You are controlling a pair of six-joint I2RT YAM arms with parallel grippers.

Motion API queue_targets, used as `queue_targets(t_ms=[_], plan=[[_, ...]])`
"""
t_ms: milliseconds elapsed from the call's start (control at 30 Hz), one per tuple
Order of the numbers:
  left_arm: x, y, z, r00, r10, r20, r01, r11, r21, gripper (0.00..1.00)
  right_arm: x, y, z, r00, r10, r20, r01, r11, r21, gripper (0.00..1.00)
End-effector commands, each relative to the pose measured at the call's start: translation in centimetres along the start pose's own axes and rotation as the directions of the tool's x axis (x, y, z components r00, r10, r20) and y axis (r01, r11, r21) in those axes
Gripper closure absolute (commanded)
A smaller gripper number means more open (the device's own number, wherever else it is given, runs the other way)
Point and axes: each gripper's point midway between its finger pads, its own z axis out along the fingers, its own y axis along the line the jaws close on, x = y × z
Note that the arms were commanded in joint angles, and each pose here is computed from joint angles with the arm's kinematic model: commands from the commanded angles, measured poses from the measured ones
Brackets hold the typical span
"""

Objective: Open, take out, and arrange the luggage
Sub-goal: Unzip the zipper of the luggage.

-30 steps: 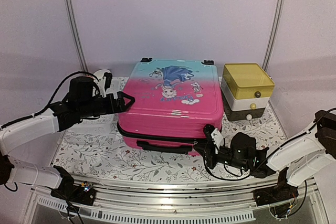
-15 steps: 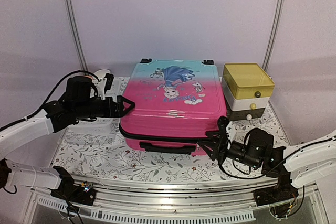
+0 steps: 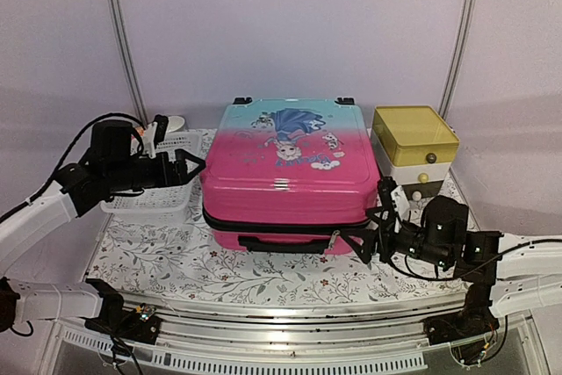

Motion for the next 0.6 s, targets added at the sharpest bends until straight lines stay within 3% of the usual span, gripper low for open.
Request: queue_targets(t_ms=[0,167,300,433,567], plan=[[-0.8,1.1,-0.9,1.0,-0.009,0.02,0.009,1.0,-0.009,0.02,-3.4,-3.7,0.4,0.989,0.144,0.013,-0.144,0.977,0.159,0.01],[-0.6,2.9,-0.6,0.999,-0.041,0.014,0.041,0.998,-0.042,0.02,-4.1,-4.6,2.2,0.966,0.237,-0.106,-0.205,0.948,0.245,0.01],[-0.7,3.2,-0.3,0.999,-0.035,0.017,0.035,0.999,-0.032,0.02,-4.7,-4.9,3.6,0.952,0.273,-0.14,-0.224,0.93,0.293,0.01],[-0.6,3.0,0.1,1.0,0.007,0.018,-0.007,1.0,-0.009,0.02,-4.6,-5.3,4.1,0.965,0.213,-0.154,-0.158,0.939,0.307,0.01],[-0.7,3.2,0.6,0.999,0.04,0.013,-0.04,0.999,-0.015,0.02,-4.9,-6.1,4.2,0.955,0.256,-0.152,-0.203,0.934,0.293,0.01]])
